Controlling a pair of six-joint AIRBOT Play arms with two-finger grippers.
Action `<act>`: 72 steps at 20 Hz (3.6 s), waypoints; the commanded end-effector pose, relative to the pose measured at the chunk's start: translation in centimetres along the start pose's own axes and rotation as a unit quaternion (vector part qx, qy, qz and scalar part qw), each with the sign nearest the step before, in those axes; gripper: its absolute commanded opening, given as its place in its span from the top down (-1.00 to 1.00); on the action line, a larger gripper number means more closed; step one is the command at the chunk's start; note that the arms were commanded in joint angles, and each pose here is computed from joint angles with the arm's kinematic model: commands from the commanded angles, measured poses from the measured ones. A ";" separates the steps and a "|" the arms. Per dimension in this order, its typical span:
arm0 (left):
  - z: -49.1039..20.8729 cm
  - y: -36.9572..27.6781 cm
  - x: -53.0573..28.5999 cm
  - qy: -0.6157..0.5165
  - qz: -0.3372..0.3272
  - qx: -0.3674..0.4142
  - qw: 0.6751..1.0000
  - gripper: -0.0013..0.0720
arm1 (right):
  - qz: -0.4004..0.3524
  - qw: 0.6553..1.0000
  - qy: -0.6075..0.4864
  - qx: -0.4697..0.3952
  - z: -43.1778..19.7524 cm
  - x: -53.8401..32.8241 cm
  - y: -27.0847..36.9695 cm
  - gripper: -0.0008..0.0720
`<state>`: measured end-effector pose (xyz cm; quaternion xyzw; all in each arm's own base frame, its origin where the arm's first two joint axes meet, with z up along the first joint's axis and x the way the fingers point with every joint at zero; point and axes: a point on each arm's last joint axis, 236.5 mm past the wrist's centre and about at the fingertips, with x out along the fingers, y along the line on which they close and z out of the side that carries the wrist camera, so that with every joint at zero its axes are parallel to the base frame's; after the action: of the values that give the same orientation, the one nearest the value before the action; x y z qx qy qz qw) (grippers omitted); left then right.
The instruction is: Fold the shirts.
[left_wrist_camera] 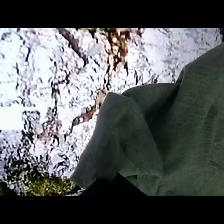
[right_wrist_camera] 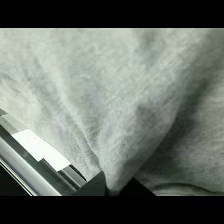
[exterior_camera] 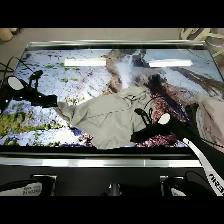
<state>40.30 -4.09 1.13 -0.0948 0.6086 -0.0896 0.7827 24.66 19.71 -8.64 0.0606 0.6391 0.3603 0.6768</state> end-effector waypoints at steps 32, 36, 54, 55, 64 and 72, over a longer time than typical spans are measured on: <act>1.2 0.7 -19.8 -0.306 0.041 -0.067 0.949 0.89 | -0.432 0.863 -0.197 -0.173 21.9 -32.3 -2.1 0.91; 4.8 4.5 -11.3 -0.272 0.049 -0.100 0.956 0.89 | -0.403 0.874 -0.207 -0.176 28.0 -24.4 -6.9 0.91; 1.7 5.8 0.4 -0.005 0.056 -0.094 0.994 -0.49 | -0.301 0.930 -0.204 -0.058 25.4 -24.7 -14.5 -0.38; 0.1 6.8 -0.1 0.025 0.056 -0.100 0.993 -0.47 | -0.286 0.938 -0.191 -0.029 23.1 -26.0 -16.4 -0.37; -9.9 1.7 6.9 0.157 -0.064 -0.134 0.976 -0.13 | -0.158 0.984 -0.061 0.061 12.6 -23.4 -22.8 -0.36; -10.7 0.6 8.6 0.167 -0.068 -0.132 0.975 -0.32 | -0.127 0.989 -0.043 0.068 12.7 -19.9 -24.2 -0.36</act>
<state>32.02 -5.54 -9.03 -0.2183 0.7280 -0.0742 0.6457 47.78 -4.86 -2.13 0.0318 0.6287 0.2116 0.7476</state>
